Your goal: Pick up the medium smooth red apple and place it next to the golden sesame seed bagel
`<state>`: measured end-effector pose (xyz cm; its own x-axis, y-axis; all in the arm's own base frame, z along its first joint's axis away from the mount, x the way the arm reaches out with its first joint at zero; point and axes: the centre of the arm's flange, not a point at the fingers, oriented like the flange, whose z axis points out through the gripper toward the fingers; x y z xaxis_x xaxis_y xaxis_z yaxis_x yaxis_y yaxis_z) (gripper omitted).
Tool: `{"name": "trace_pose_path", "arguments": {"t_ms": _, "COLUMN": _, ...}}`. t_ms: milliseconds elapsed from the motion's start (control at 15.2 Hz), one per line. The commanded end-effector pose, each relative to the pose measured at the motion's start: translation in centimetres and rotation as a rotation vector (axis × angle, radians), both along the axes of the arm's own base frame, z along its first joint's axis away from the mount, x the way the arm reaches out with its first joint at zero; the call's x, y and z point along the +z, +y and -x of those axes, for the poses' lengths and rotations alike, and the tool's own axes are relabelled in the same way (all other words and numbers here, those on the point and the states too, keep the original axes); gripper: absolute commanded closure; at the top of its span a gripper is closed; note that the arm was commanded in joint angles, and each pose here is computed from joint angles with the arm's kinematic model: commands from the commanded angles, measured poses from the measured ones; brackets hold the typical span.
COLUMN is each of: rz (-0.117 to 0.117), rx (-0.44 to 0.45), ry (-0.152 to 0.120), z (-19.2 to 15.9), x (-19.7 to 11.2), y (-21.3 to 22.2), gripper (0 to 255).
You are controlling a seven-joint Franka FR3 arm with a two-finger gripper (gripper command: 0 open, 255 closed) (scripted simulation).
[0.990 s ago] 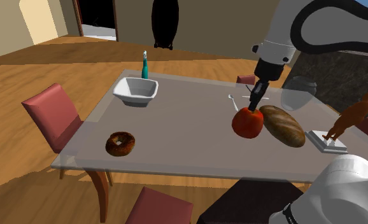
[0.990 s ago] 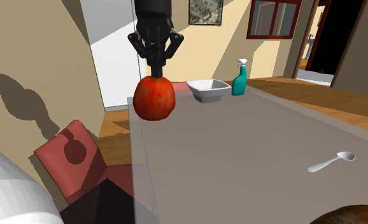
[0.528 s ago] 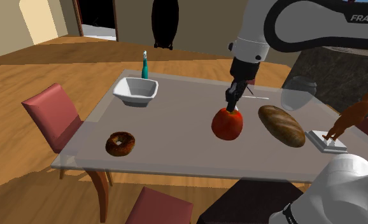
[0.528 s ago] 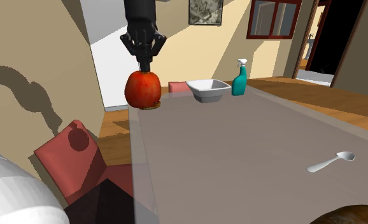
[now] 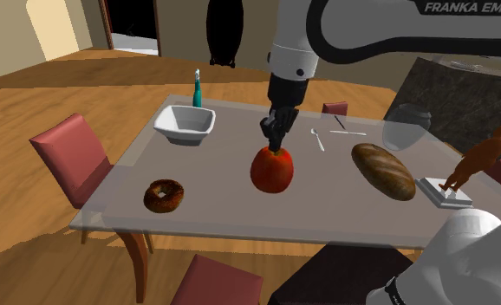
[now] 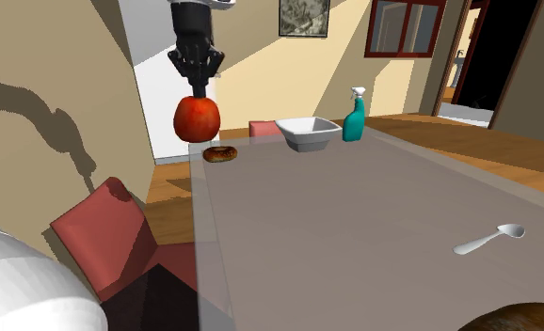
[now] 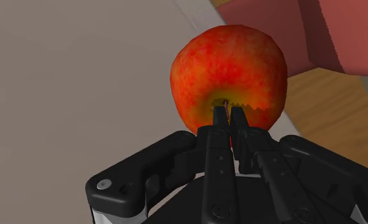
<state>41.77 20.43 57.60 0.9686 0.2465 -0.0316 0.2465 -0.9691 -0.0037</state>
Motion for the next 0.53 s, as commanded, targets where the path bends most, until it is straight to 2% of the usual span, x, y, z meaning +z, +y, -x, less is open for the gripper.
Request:
{"name": "trace_pose_path", "arguments": {"t_ms": 0, "rz": -0.001, "rx": -0.001, "ry": 0.0, "z": -1.2, "x": -0.2, "y": 2.4, "gripper": 255}}
{"name": "trace_pose_path", "arguments": {"t_ms": 462, "rz": -0.001, "rx": -0.001, "ry": 0.0, "z": -5.1, "x": -0.2, "y": 10.8, "gripper": 255}}
